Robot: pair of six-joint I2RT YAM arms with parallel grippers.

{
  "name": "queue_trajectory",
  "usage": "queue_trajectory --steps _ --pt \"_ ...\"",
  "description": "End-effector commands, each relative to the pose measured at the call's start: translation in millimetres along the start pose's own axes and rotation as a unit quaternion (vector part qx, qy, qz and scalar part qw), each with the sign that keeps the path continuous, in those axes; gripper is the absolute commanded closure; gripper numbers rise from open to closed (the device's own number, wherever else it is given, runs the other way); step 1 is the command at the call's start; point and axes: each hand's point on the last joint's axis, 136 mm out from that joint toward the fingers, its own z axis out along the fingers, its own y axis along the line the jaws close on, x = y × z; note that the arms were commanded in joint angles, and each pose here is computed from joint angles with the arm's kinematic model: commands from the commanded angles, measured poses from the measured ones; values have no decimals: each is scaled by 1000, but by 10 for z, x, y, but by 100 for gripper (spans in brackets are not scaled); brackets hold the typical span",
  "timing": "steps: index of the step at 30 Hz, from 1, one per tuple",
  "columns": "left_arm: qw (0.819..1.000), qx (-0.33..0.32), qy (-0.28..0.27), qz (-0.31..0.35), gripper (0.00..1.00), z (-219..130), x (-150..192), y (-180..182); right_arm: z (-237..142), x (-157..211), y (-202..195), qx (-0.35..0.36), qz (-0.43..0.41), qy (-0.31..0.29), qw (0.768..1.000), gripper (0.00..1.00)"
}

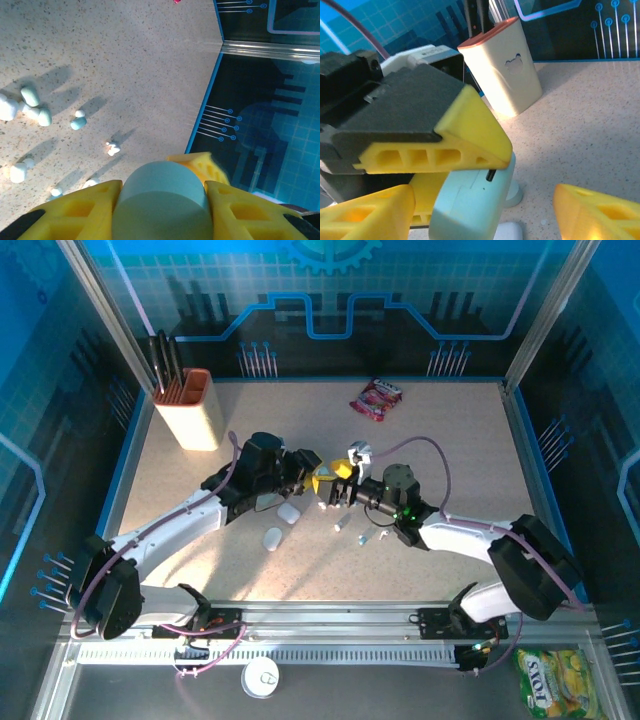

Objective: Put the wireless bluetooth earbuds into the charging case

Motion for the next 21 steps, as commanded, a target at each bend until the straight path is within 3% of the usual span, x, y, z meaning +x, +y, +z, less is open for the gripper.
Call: queue_trajectory --steps 1,6,10,14,18,21 --pt "1000 19 10 -4 60 -40 34 -67 73 -181 132 -25 -2 -27 999 43" --pt "1000 17 9 -3 59 -44 33 -49 79 -167 117 -25 8 -24 999 65" --pt "1000 21 8 -4 55 -37 27 -43 49 -193 117 -24 9 -23 999 73" --pt "999 44 -8 -9 35 -55 -20 -82 -11 -252 72 -19 19 -23 999 75" --pt "996 77 -37 28 1 -144 -107 -224 -128 -302 -64 -7 51 -18 998 75" --pt "985 118 -61 111 1 -261 -170 -407 -231 -287 -159 -9 86 2 996 76"
